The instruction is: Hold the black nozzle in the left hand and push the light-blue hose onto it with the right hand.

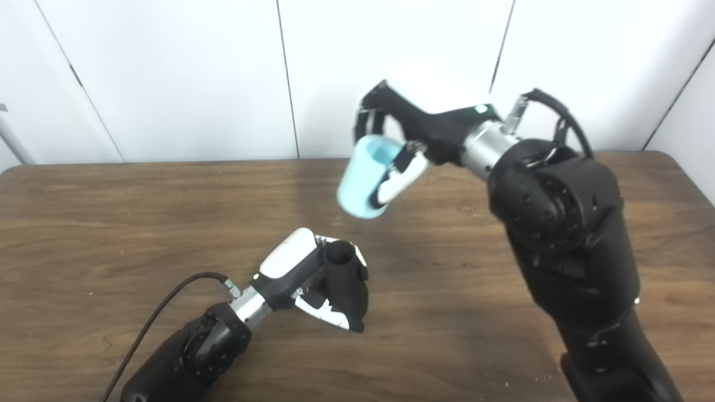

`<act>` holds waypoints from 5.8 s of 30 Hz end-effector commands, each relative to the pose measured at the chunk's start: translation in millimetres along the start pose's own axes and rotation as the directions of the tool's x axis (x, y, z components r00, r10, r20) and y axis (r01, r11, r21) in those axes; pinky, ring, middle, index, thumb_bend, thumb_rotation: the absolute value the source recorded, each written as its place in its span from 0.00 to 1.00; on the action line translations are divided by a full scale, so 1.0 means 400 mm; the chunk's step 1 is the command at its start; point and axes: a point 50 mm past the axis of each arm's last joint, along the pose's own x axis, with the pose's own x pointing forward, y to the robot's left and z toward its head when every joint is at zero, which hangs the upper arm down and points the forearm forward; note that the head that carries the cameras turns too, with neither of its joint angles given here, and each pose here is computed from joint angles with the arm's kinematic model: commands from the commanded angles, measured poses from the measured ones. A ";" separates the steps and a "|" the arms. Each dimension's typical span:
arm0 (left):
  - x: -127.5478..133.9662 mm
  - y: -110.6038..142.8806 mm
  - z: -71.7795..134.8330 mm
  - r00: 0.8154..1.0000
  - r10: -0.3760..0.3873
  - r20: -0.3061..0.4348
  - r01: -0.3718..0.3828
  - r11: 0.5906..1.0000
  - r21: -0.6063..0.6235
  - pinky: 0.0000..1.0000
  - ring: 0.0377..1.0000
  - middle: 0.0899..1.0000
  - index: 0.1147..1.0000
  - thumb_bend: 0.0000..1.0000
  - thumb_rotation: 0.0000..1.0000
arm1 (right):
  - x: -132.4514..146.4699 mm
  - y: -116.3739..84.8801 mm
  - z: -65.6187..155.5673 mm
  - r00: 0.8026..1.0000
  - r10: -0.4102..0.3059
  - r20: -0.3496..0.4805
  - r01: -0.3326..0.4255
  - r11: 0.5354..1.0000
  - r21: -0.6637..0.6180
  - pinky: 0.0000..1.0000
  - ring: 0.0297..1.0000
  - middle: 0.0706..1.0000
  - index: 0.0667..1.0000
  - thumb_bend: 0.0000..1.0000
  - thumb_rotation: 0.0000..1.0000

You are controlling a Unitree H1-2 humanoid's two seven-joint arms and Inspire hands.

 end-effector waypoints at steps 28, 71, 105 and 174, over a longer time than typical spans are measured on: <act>-0.148 -0.200 -0.037 0.959 -0.232 -0.163 0.221 0.972 -0.084 0.45 0.45 0.33 0.30 0.75 0.29 | 0.035 -0.007 0.039 0.977 0.215 -0.005 -0.215 0.976 -0.031 0.07 0.14 0.43 0.44 0.53 0.00; -0.145 -0.196 -0.034 0.959 -0.232 -0.164 0.220 0.972 -0.088 0.44 0.44 0.33 0.30 0.75 0.28 | -0.024 0.181 0.154 0.952 0.305 0.008 -0.291 0.914 -0.283 0.03 0.08 0.43 0.45 0.53 0.00; -0.140 -0.191 -0.025 0.956 -0.243 -0.167 0.233 0.969 -0.078 0.45 0.45 0.34 0.29 0.76 0.32 | -0.012 0.369 0.104 0.884 0.457 -0.105 -0.468 0.861 -0.198 0.02 0.07 0.43 0.45 0.53 0.00; -0.139 -0.182 -0.014 0.941 -0.297 -0.159 0.282 0.953 -0.109 1.00 1.00 1.00 1.00 1.00 0.48 | -0.080 0.333 0.124 0.960 0.281 -0.007 -0.274 0.931 -0.241 0.50 0.58 0.65 0.63 0.94 0.29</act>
